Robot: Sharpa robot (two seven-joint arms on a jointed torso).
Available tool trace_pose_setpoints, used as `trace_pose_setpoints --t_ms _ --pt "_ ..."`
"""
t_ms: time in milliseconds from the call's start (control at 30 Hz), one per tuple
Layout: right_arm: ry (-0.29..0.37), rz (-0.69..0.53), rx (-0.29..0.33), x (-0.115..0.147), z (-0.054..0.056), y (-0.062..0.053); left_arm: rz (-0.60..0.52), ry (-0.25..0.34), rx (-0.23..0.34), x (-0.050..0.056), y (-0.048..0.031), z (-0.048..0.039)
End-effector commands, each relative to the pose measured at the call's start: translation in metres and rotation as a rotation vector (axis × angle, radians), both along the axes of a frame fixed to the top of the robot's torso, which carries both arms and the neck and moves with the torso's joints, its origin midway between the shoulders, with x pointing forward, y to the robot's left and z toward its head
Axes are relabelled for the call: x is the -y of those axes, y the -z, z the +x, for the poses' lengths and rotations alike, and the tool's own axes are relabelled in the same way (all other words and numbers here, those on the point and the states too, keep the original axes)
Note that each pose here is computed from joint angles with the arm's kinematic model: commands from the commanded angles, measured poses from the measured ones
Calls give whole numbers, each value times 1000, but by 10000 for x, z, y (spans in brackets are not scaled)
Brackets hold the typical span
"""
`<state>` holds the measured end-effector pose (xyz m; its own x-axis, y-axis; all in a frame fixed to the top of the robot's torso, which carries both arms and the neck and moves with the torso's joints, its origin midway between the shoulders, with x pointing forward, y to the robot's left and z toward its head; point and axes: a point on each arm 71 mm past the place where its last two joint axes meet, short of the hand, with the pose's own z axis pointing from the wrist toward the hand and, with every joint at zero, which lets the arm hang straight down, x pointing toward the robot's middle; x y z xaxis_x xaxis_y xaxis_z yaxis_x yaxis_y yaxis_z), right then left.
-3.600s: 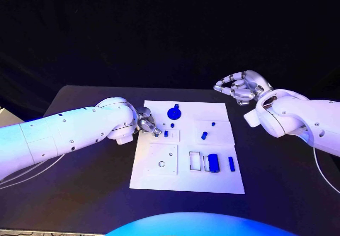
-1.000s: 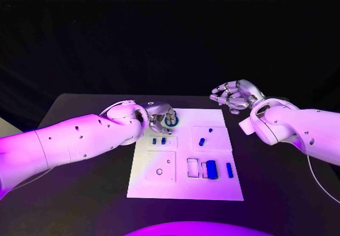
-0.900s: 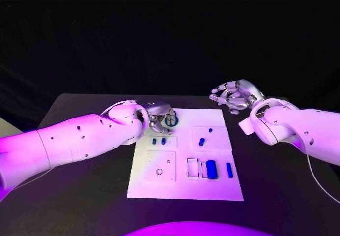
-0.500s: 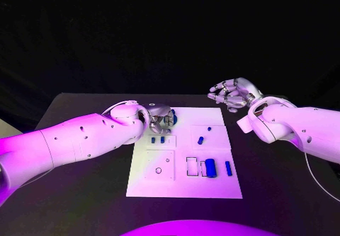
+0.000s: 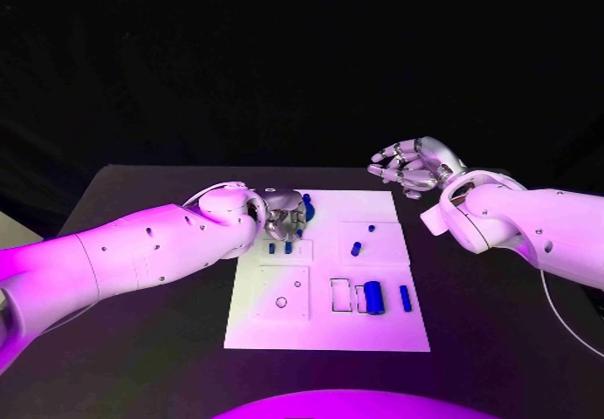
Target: Assemble the parts on the task board
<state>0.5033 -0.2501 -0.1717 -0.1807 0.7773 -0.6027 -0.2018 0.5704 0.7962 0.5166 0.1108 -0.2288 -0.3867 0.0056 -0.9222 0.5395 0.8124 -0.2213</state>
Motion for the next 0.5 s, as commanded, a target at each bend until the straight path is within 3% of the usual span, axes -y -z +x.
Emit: trace_pose_setpoints --t_ms 33,500 --pt "-16 -5 14 -17 -8 -8 -2 8 -1 33 19 -14" --pt "-20 -4 10 -23 -14 -7 -5 0 -18 58 77 -23"
